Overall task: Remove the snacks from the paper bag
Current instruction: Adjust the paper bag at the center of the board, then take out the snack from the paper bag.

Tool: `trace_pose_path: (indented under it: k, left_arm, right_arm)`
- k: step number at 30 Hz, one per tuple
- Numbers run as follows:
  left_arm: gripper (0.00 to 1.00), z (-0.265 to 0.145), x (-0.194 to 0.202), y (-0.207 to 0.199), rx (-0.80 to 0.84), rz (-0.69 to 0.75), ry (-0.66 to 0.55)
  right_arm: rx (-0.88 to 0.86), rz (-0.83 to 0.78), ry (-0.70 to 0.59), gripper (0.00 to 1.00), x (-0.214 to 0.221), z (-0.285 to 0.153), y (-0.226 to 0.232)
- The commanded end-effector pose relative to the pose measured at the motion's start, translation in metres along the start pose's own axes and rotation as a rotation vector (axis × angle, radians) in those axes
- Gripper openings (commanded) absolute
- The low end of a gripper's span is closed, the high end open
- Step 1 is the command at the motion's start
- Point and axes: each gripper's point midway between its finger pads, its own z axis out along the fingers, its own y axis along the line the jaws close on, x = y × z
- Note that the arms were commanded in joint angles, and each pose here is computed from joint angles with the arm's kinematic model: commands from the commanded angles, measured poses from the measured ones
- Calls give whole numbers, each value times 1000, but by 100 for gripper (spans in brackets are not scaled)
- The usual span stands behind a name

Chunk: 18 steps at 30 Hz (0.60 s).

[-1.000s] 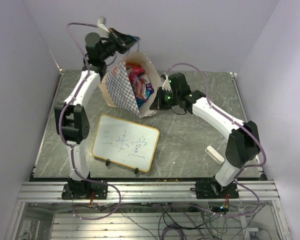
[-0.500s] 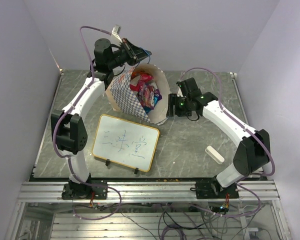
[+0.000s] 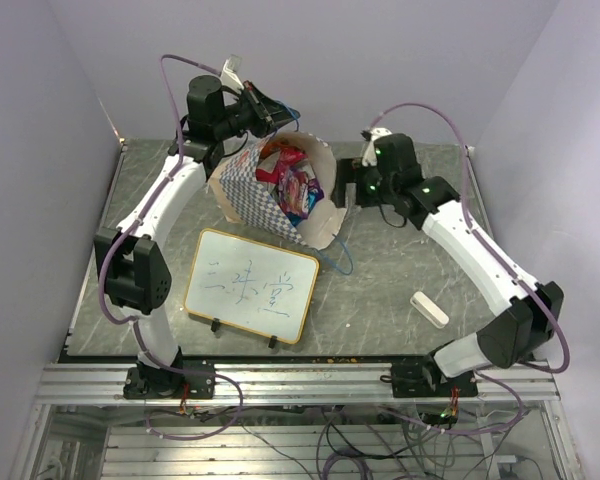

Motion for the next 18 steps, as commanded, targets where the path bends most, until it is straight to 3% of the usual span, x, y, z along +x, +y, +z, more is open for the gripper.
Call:
trace_pose_path:
  k: [1, 5, 10, 18]
  left_arm:
    - [7, -15, -7, -38, 22, 22, -35]
    - [7, -16, -4, -35, 4, -11, -25]
    - [7, -20, 0, -32, -23, -16, -21]
    - [7, -21, 5, -20, -62, -26, -9]
  right_arm:
    - [-202, -5, -201, 94, -53, 22, 77]
    - [-274, 54, -257, 90, -57, 51, 111]
    - [-208, 117, -262, 82, -51, 91, 106]
    - [-176, 49, -193, 76, -26, 144, 112]
